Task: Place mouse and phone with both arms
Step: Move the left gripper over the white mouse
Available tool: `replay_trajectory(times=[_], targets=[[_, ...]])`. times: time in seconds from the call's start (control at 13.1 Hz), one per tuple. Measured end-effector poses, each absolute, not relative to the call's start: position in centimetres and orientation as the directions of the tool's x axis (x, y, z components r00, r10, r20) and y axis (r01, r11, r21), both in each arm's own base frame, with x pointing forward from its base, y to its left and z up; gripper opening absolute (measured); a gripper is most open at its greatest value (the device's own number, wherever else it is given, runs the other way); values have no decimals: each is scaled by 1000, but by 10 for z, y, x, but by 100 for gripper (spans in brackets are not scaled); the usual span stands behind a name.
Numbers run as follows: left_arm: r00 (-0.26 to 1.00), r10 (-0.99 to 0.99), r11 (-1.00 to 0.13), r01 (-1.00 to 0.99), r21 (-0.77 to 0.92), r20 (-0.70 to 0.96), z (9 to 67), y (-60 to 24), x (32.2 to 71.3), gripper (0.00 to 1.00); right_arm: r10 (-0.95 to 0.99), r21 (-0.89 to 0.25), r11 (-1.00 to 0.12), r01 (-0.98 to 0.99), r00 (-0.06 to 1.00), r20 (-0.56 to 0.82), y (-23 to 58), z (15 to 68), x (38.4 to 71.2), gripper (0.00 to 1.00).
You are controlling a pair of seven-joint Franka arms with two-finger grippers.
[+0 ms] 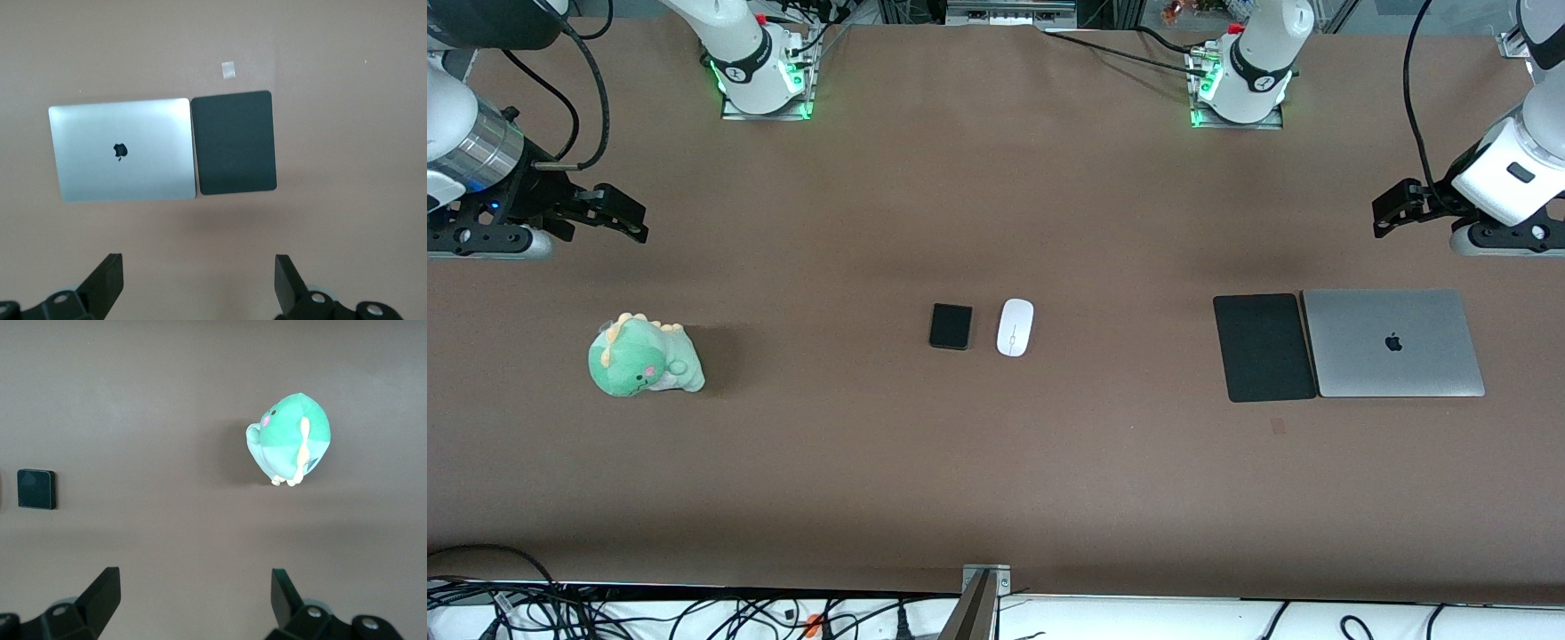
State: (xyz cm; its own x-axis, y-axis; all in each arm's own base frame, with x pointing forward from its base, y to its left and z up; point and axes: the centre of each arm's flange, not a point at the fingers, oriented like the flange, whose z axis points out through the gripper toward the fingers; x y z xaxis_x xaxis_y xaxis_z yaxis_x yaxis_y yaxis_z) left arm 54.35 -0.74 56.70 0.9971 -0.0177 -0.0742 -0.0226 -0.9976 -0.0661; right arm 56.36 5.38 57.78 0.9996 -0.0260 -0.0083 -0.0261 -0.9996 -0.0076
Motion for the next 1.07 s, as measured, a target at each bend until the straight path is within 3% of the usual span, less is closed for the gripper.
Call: replay_trajectory(times=[0.38, 0.69, 1.07], targets=[[986, -33, -999, -32, 10, -166, 540, -26, 546, 100, -26, -8, -1000, -26, 1000, -8, 54, 578, 564, 100], [962, -75, -996, -63, 57, -262, 465, -56, 584, 100, -26, -8, -1000, -26, 1000, -8, 54, 578, 564, 100], [959, -188, -980, -170, 101, -213, 397, -153, 616, 100, -26, -8, -1000, -26, 1000, -7, 54, 578, 564, 100]])
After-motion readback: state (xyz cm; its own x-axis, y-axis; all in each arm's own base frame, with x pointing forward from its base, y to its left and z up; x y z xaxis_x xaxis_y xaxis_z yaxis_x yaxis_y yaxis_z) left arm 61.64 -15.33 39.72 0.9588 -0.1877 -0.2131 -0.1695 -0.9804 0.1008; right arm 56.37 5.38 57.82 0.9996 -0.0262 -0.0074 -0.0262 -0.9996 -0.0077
